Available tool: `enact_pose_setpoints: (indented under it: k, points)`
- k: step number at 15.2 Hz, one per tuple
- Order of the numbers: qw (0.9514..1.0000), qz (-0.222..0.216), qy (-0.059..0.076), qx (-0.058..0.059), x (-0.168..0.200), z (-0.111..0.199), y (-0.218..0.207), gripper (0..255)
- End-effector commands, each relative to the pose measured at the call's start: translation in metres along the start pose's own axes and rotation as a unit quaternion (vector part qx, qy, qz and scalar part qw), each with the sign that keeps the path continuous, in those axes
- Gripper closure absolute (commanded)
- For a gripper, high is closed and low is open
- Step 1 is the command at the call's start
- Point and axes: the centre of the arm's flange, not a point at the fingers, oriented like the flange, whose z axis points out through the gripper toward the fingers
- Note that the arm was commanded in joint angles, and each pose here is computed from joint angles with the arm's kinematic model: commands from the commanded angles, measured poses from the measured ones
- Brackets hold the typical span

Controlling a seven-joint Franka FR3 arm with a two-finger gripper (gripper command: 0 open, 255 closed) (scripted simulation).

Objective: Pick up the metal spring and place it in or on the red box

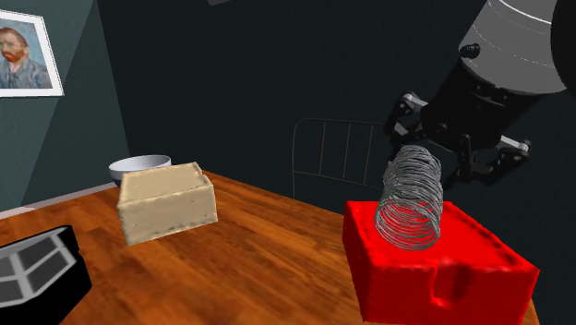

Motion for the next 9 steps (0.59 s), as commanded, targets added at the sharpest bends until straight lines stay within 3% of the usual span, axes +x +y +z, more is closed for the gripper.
enact_pose_setpoints:
  k: [1,9]
  points:
    - [1.0000,0.000,0.000,0.001,-0.005,0.008,0.003,255]
    - [1.0000,0.000,0.000,0.001,-0.015,0.026,0.012,255]
